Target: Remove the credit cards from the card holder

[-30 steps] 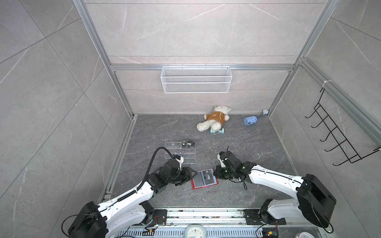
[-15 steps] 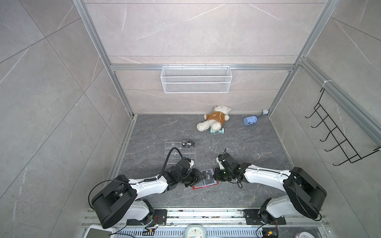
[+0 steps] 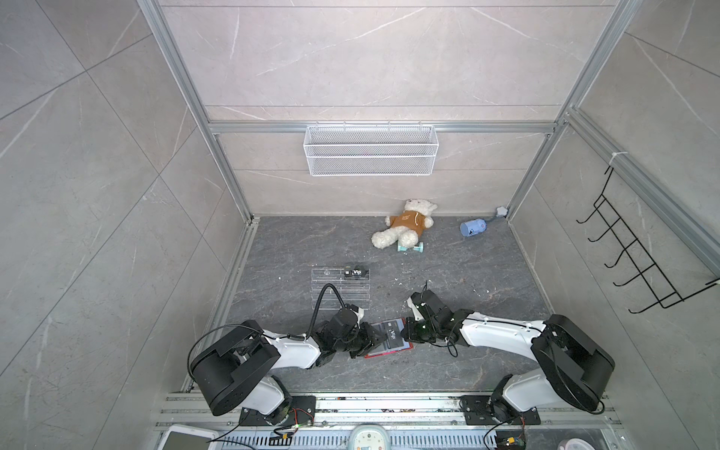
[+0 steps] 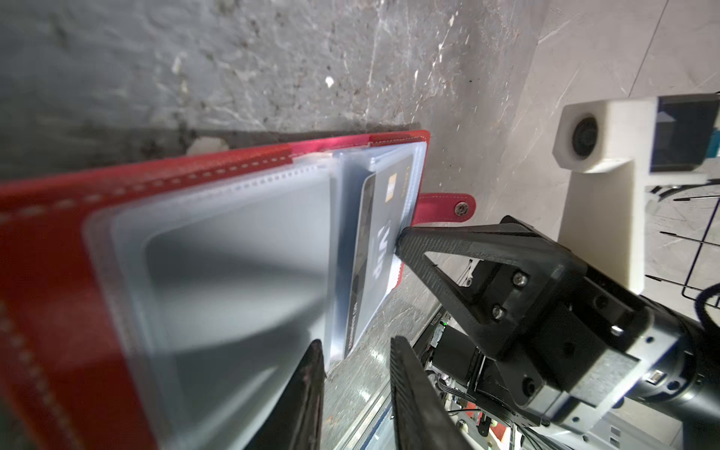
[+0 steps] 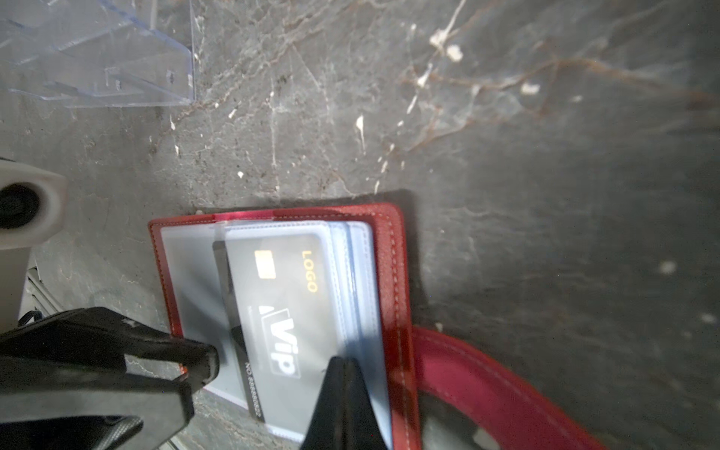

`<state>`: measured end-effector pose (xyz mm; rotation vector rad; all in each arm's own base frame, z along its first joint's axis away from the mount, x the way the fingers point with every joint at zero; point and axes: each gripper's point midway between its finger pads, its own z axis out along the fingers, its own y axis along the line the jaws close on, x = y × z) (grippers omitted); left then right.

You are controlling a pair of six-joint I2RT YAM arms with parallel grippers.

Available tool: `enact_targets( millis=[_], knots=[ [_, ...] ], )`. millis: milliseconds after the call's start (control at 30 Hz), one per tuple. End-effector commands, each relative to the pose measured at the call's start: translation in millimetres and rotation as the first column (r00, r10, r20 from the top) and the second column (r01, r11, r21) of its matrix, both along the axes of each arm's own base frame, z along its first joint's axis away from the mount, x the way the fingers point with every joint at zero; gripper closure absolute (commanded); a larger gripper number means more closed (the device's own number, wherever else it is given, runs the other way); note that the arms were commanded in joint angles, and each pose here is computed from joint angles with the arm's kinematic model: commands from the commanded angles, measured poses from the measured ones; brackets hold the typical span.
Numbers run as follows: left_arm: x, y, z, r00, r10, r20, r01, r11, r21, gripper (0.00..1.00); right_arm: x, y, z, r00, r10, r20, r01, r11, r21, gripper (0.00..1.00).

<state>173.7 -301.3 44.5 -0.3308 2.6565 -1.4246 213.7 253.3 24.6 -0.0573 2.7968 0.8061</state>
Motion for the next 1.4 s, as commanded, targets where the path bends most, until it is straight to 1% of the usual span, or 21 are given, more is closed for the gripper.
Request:
enact_targets(
  millis=[0,233,500,600,733,833,933,1200,1367],
  knots=[
    [9.3,-2.0,5.3,0.998,0.033,0.052,-0.032,0.999,-0.029,0.71,-6.6,-2.5,-11.3,0.999,-0.006,-0.044,0.005,1.0,-0.003,0.97],
    [13.6,-4.0,0.5,0.996,0.059,0.069,-0.054,0.997,-0.062,0.74,-8.3,-0.2,-14.6,0.998,0.0,-0.057,0.0,1.0,0.007,0.98],
    [15.1,-5.2,-6.3,0.995,0.071,0.074,-0.065,0.995,-0.074,0.79,-10.4,-1.0,-15.8,0.998,0.003,-0.062,-0.002,1.0,0.008,0.98],
    [14.1,-5.1,-10.7,0.995,0.071,0.068,-0.066,0.995,-0.075,0.84,-10.6,-0.7,-15.7,0.998,0.003,-0.063,-0.002,1.0,0.01,0.99],
    [14.8,-4.5,-15.3,0.995,0.076,0.065,-0.071,0.995,-0.072,0.87,-11.0,0.6,-15.4,0.998,0.007,-0.065,-0.006,1.0,0.016,0.99],
    [14.4,-4.5,-15.7,0.995,0.081,0.064,-0.075,0.994,-0.084,0.96,-11.9,0.0,-17.0,0.998,0.007,-0.07,-0.006,1.0,0.013,0.99],
    [14.4,-0.9,-15.0,0.993,0.094,0.069,-0.088,0.992,-0.086,0.99,-12.4,-0.8,-18.0,0.997,0.004,-0.071,-0.003,1.0,0.013,1.0],
    [7.0,18.2,-17.7,0.99,0.123,0.072,-0.12,0.992,-0.042,1.0,-12.6,-2.2,-18.7,0.997,0.001,-0.072,0.0,1.0,0.007,1.0],
    [6.1,21.6,-16.7,0.989,0.126,0.076,-0.124,0.992,-0.031,1.0,-12.8,-2.5,-19.5,0.997,0.002,-0.072,-0.002,1.0,0.005,1.0]
  ],
)
